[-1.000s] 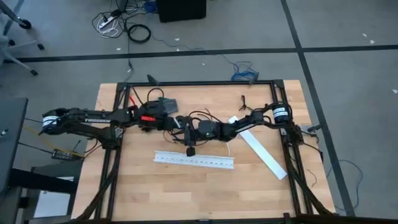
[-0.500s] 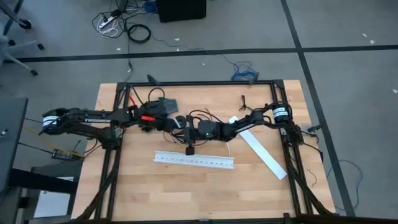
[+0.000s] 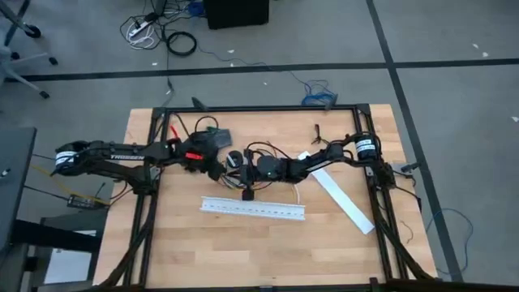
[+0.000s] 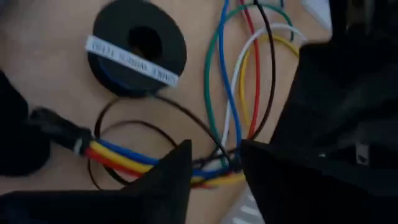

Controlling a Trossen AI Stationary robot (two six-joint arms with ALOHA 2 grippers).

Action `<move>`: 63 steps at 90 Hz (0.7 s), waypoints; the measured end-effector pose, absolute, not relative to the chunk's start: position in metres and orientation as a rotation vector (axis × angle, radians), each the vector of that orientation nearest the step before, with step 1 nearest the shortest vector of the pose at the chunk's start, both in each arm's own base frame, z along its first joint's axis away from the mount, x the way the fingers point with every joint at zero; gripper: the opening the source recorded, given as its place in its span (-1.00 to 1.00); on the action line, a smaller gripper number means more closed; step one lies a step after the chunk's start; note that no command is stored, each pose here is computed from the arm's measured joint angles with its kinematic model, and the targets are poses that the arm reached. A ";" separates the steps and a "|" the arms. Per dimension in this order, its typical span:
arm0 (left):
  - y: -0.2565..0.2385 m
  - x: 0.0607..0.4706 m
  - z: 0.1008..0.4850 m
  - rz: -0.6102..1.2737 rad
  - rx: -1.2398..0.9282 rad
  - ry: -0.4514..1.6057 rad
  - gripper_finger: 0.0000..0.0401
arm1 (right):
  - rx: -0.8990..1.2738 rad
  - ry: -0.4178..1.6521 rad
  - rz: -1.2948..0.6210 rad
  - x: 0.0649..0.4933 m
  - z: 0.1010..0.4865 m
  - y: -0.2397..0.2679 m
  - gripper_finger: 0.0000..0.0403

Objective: Ziptie cables
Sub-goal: Wrap the cable wires with the black zip tie

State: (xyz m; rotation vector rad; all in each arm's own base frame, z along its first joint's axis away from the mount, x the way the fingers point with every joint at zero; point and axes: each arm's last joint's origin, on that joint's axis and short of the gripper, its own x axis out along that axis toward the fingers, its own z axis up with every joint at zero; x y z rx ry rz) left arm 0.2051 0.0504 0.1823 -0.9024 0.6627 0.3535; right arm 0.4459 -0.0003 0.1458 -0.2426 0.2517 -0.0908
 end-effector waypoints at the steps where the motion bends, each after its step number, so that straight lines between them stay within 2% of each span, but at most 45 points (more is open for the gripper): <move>1: 0.050 0.205 0.183 0.353 -0.906 0.658 -0.24 | -0.242 0.253 -0.090 0.446 0.146 0.000 -1.00; 11: 0.052 0.207 0.185 0.319 -0.895 0.638 -0.13 | -0.245 0.284 -0.094 0.445 0.143 0.000 -1.00; 22: 0.053 0.206 0.191 0.238 -0.790 0.628 -0.11 | -0.246 0.331 -0.090 0.443 0.143 0.001 -1.00; 42: 0.051 0.206 0.205 0.052 -0.453 0.690 -0.17 | -0.232 0.351 -0.079 0.437 0.162 0.003 -1.00; 63: 0.045 0.198 0.198 -0.111 0.005 0.844 -0.20 | -0.198 0.366 -0.053 0.435 0.166 0.004 -1.00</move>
